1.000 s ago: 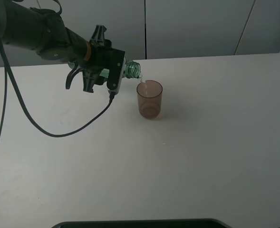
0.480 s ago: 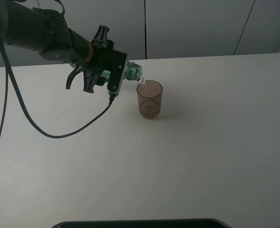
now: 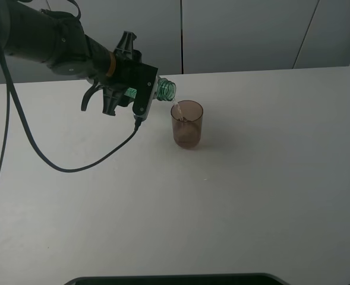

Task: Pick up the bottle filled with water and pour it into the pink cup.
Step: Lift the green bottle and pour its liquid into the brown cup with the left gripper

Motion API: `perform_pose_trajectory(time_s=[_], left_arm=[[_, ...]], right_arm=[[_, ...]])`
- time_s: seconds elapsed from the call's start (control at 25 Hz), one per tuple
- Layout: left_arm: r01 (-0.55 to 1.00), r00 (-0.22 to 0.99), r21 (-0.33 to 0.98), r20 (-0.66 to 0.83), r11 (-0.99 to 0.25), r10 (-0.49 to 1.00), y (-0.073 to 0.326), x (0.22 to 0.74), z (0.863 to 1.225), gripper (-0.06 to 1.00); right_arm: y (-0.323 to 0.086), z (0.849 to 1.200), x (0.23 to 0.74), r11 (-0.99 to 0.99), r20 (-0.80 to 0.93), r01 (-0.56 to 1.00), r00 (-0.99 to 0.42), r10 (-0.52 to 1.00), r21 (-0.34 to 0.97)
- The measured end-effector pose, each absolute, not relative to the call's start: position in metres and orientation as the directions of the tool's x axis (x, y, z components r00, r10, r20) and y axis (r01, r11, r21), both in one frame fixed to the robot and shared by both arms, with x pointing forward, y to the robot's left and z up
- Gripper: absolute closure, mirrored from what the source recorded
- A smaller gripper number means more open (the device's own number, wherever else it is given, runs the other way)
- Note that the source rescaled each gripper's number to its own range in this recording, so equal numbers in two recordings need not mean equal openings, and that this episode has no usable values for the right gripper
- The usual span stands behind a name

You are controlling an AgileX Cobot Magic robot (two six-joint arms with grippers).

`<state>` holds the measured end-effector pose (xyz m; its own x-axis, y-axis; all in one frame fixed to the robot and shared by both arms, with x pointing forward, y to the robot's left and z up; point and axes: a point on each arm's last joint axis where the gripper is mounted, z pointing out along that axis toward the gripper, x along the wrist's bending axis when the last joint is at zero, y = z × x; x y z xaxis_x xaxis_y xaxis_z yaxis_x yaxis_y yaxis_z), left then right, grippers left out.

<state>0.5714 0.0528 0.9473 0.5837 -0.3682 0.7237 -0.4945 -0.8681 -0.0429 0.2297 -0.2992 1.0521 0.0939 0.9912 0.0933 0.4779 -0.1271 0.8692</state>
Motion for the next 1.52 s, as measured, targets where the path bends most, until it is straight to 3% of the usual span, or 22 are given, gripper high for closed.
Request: perform_pose_trajectory(time_s=[1.52], left_arm=[[-0.518,0.555,-0.079,0.727,-0.852,-0.405,0.0526,0.5722,0.9483,0.94]], right_arm=[[-0.2992,1.0521,0.2297,-0.127,0.093,0.478,0.094,0.991,0.869]])
